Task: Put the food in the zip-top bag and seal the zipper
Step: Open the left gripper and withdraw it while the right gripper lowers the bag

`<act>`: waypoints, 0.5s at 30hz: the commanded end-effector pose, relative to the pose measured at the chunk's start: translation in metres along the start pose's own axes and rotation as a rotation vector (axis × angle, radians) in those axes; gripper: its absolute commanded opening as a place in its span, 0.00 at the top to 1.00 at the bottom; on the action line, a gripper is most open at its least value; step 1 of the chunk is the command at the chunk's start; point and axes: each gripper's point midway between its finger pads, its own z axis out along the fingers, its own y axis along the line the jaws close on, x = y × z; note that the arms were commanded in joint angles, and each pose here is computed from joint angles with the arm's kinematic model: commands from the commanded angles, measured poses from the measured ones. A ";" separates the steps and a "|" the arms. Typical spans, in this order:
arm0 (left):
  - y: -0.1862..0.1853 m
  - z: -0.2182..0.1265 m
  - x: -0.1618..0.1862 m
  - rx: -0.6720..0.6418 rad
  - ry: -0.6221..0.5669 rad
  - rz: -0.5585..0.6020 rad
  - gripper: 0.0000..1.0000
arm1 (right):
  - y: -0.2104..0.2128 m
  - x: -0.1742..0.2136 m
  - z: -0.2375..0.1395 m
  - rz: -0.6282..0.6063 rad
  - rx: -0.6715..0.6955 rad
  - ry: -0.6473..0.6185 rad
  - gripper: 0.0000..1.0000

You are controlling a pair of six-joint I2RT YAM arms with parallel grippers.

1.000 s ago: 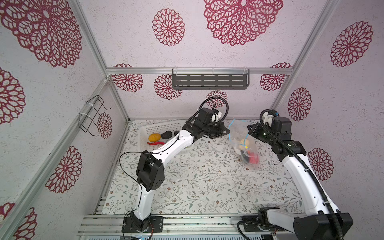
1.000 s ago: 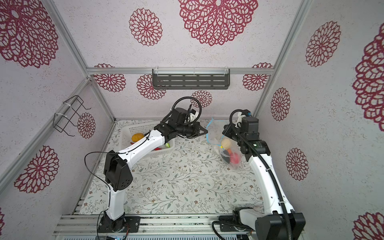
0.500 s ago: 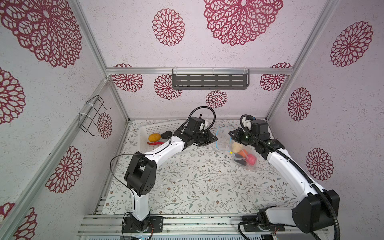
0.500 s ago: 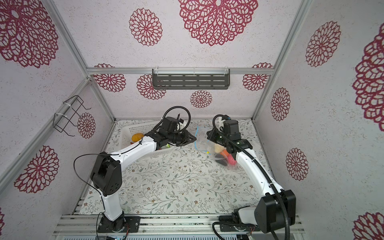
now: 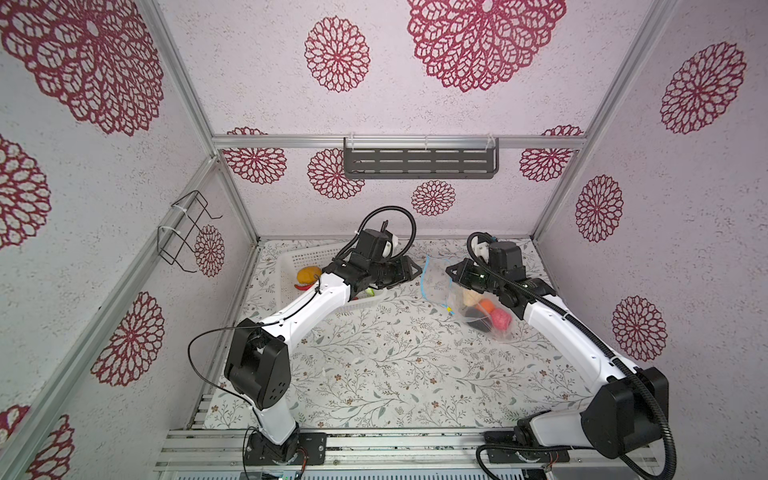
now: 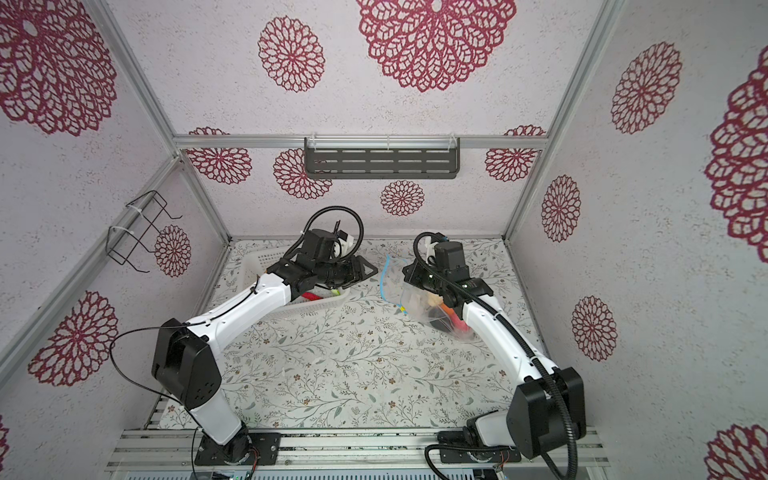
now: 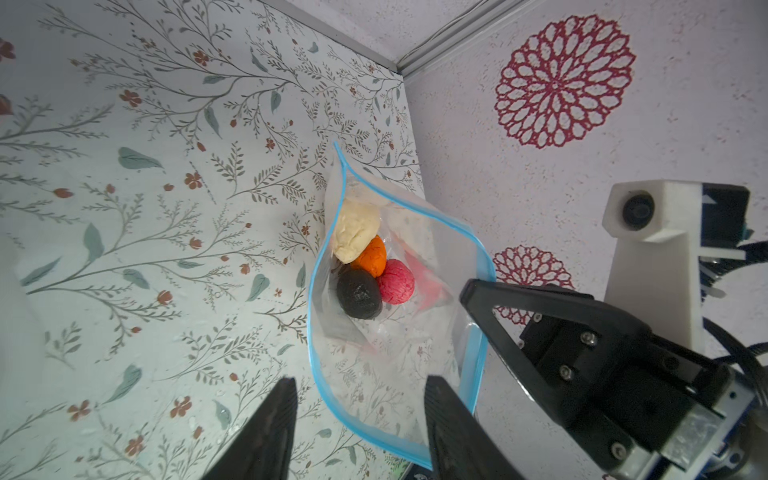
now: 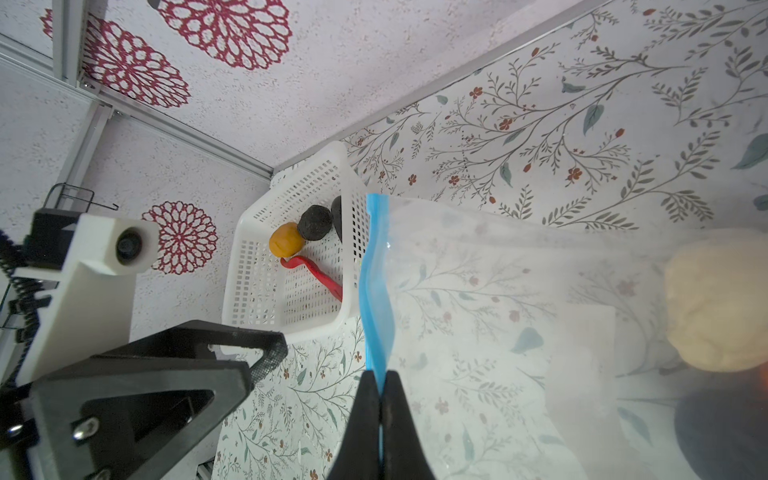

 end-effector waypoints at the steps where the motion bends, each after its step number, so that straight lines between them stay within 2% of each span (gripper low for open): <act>1: 0.026 -0.028 -0.017 -0.094 -0.059 -0.002 0.43 | 0.010 -0.004 0.002 -0.010 -0.027 -0.022 1.00; 6: 0.075 -0.041 -0.033 -0.250 -0.086 -0.057 0.39 | 0.013 -0.003 0.005 -0.016 -0.032 -0.015 1.00; 15: 0.167 -0.033 -0.064 -0.499 -0.106 -0.134 0.37 | 0.014 -0.003 0.009 -0.022 -0.030 -0.008 1.00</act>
